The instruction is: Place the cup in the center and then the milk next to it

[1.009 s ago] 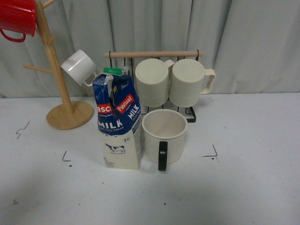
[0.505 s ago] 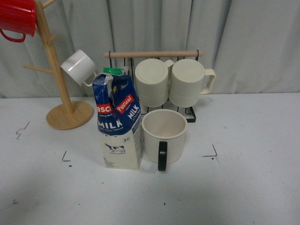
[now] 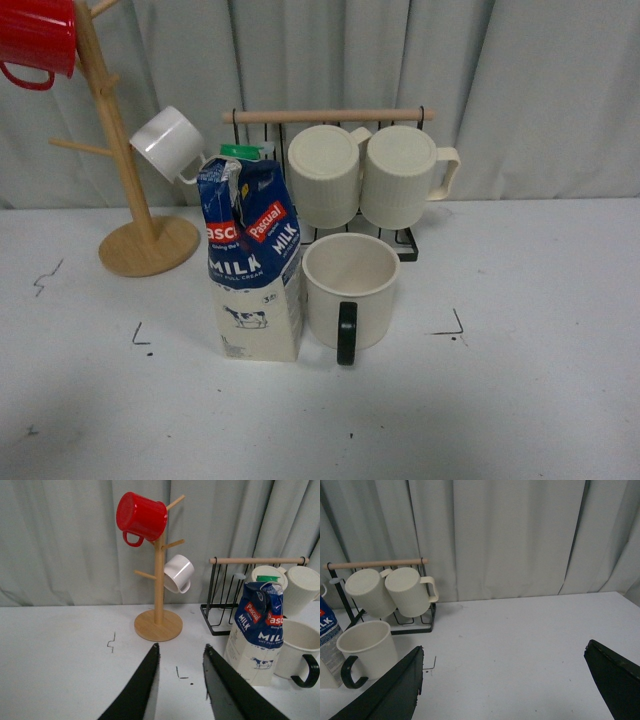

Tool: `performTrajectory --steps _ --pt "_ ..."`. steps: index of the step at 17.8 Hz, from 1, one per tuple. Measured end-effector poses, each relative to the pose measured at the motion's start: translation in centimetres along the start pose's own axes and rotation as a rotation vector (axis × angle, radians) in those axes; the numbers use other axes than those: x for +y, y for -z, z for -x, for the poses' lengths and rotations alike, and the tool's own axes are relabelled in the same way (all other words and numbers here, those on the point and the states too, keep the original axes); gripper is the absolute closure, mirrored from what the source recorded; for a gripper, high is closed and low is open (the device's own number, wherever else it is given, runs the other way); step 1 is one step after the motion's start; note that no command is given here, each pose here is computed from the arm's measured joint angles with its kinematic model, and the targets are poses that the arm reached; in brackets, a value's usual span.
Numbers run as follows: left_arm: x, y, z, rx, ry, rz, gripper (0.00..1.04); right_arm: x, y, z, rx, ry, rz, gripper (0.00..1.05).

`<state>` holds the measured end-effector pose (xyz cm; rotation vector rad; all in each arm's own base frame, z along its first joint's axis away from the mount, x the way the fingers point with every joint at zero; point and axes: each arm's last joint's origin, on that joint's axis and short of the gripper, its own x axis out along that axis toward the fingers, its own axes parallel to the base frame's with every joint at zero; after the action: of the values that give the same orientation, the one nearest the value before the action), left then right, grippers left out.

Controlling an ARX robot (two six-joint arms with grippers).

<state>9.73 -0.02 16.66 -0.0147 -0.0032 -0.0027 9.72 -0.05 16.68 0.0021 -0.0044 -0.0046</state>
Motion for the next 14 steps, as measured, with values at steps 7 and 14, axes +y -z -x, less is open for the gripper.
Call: performTrajectory --steps 7,14 --pt "0.0 0.0 0.0 0.0 0.0 0.0 0.47 0.0 0.0 0.0 0.0 0.0 0.0 0.06" --pt "0.0 0.0 0.0 0.0 0.0 0.0 0.18 0.0 0.0 0.0 0.0 0.0 0.0 0.06"
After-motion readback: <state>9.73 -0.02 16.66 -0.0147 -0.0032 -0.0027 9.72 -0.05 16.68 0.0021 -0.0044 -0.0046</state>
